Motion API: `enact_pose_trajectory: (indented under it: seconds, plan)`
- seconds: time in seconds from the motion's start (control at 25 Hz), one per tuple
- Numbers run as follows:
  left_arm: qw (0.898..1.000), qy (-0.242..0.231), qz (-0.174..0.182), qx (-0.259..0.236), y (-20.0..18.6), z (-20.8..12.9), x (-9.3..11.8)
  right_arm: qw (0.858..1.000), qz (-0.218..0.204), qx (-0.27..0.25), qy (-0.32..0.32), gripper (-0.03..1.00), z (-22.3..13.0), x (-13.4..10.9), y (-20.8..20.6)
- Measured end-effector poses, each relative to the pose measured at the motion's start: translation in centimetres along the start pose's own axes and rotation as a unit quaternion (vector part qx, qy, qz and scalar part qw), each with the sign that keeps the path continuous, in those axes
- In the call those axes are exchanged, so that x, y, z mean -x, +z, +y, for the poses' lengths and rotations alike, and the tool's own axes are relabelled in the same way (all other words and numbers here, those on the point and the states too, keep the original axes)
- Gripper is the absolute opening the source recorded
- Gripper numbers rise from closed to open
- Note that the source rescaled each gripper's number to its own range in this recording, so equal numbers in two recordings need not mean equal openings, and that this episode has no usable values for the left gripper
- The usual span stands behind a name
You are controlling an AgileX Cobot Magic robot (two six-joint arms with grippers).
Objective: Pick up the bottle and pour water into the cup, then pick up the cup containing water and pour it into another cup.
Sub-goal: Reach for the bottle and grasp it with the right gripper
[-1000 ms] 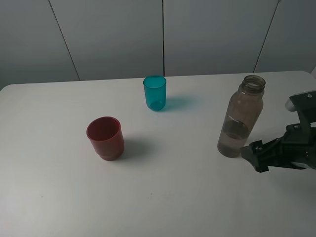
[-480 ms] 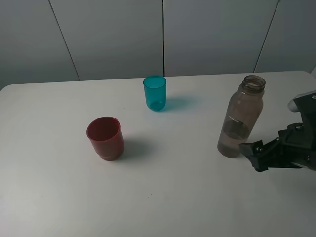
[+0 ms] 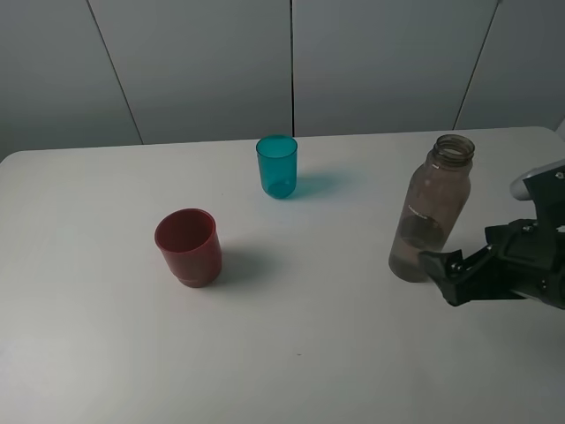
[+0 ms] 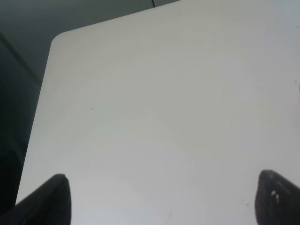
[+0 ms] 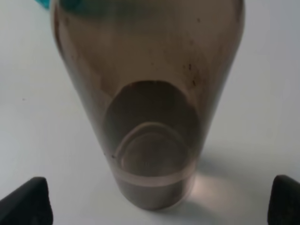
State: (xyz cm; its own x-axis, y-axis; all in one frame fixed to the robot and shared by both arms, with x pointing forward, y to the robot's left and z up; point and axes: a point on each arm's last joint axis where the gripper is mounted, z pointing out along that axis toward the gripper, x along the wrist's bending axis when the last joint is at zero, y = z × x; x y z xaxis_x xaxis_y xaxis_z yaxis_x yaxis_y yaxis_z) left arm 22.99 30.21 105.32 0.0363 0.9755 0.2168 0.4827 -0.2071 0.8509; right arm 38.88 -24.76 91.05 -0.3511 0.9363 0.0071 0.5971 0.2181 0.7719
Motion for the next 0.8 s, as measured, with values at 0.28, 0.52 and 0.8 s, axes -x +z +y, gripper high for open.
enact_pose_trajectory:
  seconds: [0.28,0.52,0.8]
  plan:
    - [1.000,0.000,0.000,0.000,0.0,0.0,0.0,1.000,0.018,-0.003,-0.001,1.00,-0.4,-0.3,1.4]
    - [1.000,0.000,0.000,0.000,0.0,0.0,0.0,0.999,0.023,0.030,0.001,1.00,-0.1,-0.3,2.1]
    - [1.000,0.000,0.000,0.000,0.0,0.0,0.0,0.999,0.018,0.045,0.002,1.00,-0.3,-0.2,3.0]
